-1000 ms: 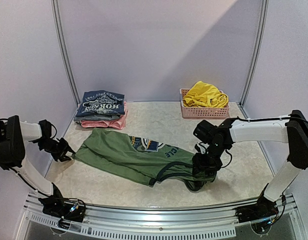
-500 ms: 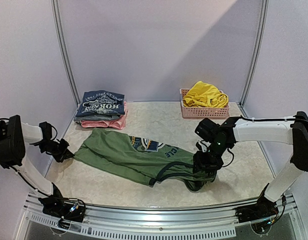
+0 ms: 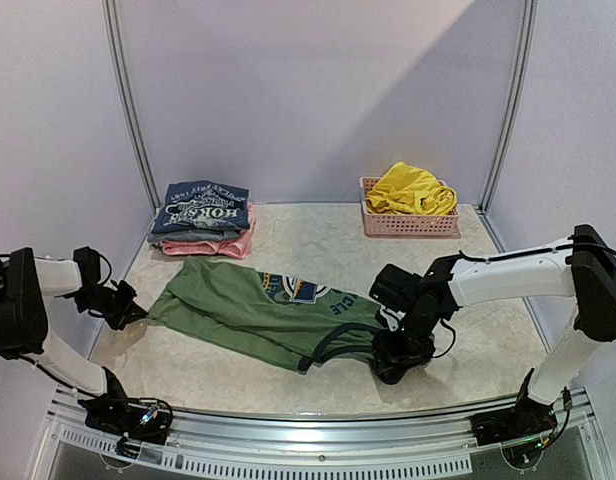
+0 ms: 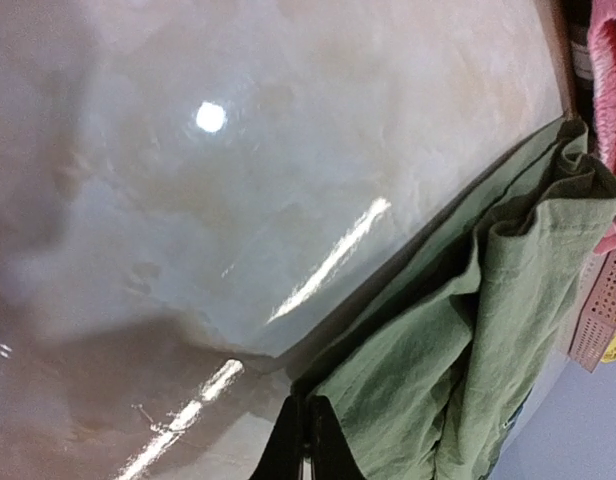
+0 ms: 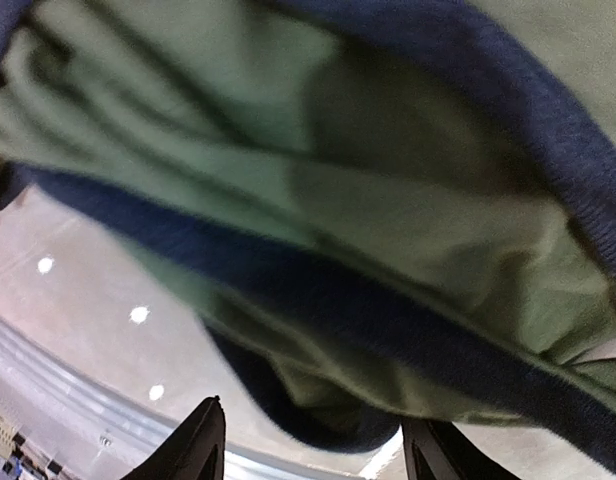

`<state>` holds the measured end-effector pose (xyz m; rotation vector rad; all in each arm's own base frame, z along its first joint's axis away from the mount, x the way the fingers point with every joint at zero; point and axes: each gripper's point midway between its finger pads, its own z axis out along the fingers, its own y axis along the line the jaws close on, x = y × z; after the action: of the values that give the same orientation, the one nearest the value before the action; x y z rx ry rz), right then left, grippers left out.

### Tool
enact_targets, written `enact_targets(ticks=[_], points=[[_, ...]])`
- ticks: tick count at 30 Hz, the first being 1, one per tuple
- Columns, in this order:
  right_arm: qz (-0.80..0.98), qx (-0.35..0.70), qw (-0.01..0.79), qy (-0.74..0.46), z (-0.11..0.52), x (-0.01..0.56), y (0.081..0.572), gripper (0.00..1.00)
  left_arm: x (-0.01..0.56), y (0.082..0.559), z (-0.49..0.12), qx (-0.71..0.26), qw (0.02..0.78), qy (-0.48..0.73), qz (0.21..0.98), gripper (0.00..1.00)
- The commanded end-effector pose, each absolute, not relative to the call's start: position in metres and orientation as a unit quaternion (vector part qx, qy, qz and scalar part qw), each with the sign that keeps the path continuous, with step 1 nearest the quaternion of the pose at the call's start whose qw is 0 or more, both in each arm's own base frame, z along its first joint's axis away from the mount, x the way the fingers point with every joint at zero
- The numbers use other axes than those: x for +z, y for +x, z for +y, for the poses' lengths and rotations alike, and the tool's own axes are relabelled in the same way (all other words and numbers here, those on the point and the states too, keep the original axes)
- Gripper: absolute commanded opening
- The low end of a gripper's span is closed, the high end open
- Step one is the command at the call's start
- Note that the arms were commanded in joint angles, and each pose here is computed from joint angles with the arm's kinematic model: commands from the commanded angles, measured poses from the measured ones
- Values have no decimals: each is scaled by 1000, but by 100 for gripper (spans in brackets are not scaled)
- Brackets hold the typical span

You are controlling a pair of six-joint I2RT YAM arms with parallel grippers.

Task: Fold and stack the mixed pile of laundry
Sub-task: Adjust the crumpled tank top at the center of the board.

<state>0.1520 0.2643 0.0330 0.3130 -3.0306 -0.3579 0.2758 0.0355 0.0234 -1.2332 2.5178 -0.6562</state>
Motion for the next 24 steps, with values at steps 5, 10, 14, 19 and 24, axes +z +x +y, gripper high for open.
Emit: enact_targets(ticks=[5, 10, 14, 19, 24], points=[[-998, -6, 40, 47, 230, 6, 158, 59, 30, 261, 23, -217, 118, -413, 877, 0], [-998, 26, 49, 22, 209, -1, 162, 59, 31, 253, 12, -202, 103, -399, 889, 0], [-998, 48, 52, -4, 184, 2, 176, 59, 36, 250, -5, -199, 99, -379, 898, 0], [-996, 71, 43, -27, 159, 8, 200, 59, 44, 247, -33, -205, 101, -357, 906, 0], [-993, 84, 44, -63, 128, 10, 224, 59, 51, 240, -68, -205, 89, -300, 928, 0]])
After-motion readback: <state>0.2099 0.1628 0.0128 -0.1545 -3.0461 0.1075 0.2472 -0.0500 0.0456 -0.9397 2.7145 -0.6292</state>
